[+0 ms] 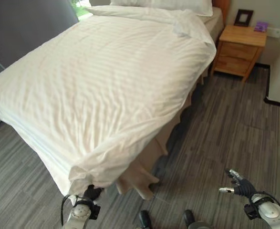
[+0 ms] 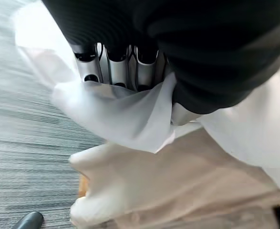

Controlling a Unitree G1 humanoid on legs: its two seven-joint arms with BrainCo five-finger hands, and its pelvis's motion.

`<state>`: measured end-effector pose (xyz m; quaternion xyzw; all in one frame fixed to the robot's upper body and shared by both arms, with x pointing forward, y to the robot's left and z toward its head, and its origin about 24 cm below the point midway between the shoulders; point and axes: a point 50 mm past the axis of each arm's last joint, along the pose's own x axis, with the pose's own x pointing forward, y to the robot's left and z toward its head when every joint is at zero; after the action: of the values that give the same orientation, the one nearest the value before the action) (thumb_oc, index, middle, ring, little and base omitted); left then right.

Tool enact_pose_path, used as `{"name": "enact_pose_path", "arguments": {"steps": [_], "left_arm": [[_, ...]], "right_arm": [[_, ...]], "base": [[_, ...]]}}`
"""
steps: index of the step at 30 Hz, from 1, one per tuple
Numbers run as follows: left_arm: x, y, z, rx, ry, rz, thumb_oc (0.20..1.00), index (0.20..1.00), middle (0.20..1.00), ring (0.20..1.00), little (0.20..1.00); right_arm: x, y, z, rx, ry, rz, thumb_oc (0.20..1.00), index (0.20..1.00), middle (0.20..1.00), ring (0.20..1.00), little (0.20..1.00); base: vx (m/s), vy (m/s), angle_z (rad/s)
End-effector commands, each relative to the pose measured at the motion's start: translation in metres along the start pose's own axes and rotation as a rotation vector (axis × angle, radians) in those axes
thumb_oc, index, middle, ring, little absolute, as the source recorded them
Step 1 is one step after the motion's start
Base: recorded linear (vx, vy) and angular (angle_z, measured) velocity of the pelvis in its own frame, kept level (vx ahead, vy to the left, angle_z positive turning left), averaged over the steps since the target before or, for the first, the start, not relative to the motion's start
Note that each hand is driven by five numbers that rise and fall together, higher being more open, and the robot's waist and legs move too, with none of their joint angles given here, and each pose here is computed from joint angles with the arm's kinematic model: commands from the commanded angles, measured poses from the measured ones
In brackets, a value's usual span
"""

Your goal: Making the bed.

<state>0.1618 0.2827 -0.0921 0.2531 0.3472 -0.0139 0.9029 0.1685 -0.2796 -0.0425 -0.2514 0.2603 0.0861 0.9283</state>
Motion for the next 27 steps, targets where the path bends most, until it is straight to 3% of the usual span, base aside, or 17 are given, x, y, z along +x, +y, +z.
{"name": "enact_pose_path", "arguments": {"steps": [1,2,3,6,11,18,23,27], "left_arm": [[-0.033,-0.062,-0.034,0.374,0.049,-0.466,1.000,1.000,1.000,1.000,1.000],[-0.033,-0.062,-0.034,0.377,0.050,-0.466,1.000,1.000,1.000,1.000,1.000],[-0.042,-0.052,-0.031,0.633,0.018,-0.573,1.000,1.000,1.000,1.000,1.000],[-0.056,-0.039,-0.040,0.741,0.047,-0.653,1.000,1.000,1.000,1.000,1.000],[-0.090,-0.045,-0.075,0.801,0.163,-0.850,1.000,1.000,1.000,1.000,1.000],[-0.120,-0.063,-0.090,0.706,0.207,-0.999,1.000,1.000,1.000,1.000,1.000],[-0.116,-0.054,-0.063,0.773,0.090,-0.960,1.000,1.000,1.000,1.000,1.000],[-0.117,-0.028,-0.005,0.788,-0.106,-0.870,1.000,1.000,1.000,1.000,1.000]], "right_arm": [[0.010,-0.008,0.025,-0.018,-0.107,-0.028,1.000,1.000,1.000,1.000,1.000],[0.010,-0.007,0.025,-0.016,-0.107,-0.028,1.000,1.000,1.000,1.000,1.000],[0.012,-0.010,0.026,-0.027,-0.103,-0.028,1.000,1.000,1.000,1.000,1.000],[0.014,-0.012,0.032,-0.045,-0.120,-0.010,1.000,1.000,1.000,1.000,1.000],[0.014,-0.009,0.037,-0.062,-0.138,0.051,1.000,1.000,1.000,1.000,1.000],[0.016,-0.010,0.035,-0.075,-0.117,0.086,1.000,1.000,1.000,1.000,1.000],[0.018,-0.010,0.038,-0.098,-0.117,0.096,1.000,1.000,1.000,1.000,1.000],[0.019,-0.009,0.038,-0.095,-0.120,0.103,1.000,1.000,1.000,1.000,1.000]], "base": [[0.02,-0.001,0.13],[0.04,0.003,0.17],[0.03,-0.002,0.13],[0.04,-0.013,-0.03],[0.04,-0.014,-0.11],[0.02,-0.012,-0.03],[0.01,-0.015,0.10],[0.00,-0.025,0.20]]}}
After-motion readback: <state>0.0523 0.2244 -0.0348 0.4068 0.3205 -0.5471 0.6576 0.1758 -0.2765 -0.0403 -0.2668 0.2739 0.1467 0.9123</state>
